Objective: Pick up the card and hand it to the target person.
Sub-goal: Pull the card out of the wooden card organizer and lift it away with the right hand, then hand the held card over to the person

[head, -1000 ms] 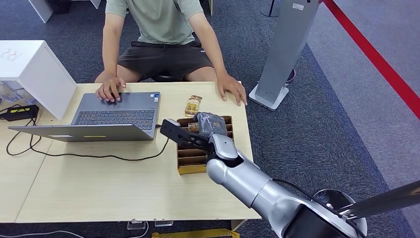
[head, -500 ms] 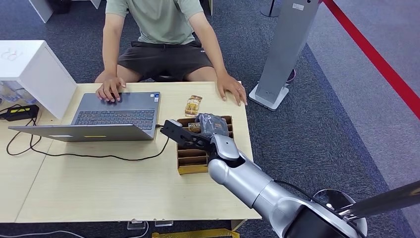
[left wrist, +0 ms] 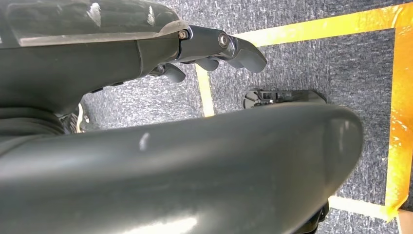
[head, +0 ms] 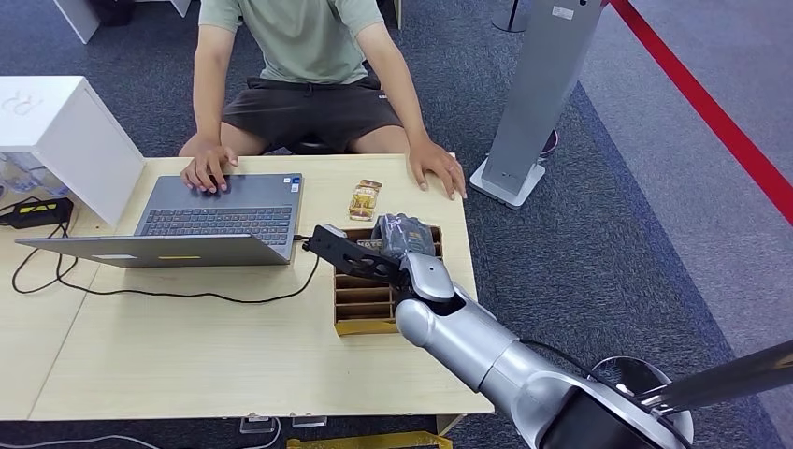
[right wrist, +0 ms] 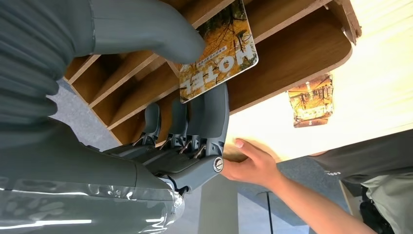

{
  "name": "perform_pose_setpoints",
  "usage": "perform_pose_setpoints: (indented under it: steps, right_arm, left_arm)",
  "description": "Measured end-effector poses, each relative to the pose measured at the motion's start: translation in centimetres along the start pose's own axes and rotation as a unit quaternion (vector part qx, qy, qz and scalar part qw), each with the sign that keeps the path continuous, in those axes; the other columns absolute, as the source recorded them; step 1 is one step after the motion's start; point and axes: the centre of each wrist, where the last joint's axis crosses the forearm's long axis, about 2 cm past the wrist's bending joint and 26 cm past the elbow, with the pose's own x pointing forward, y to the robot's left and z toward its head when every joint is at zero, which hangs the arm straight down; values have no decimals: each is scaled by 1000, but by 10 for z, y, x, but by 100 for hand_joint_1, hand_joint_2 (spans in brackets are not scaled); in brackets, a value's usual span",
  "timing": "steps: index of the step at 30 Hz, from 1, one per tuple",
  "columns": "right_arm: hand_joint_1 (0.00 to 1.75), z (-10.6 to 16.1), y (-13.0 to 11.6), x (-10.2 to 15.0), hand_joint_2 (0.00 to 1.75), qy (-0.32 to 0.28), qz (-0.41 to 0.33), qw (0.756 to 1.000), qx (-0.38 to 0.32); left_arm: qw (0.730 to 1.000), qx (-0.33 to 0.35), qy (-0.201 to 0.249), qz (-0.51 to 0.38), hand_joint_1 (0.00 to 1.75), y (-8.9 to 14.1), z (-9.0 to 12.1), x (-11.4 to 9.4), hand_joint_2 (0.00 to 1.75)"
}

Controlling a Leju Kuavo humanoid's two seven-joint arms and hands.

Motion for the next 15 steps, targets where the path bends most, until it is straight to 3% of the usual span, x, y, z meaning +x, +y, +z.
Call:
perform_pose_setpoints:
  steps: [5, 10, 15]
  right_arm:
    - [105, 0, 0, -1, 175, 0, 1, 1000, 1]
    - [170, 1, 0, -1, 175, 0, 1, 1000, 1]
    - [175, 2, 2, -3, 175, 3, -3, 1000, 4]
  left_arm:
    - [1000, -1, 0, 0, 0, 0, 0, 0, 0]
    - [1000, -1, 0, 0, 0, 0, 0, 0, 0]
    - [1000, 0, 0, -1, 0, 0, 0, 0, 0]
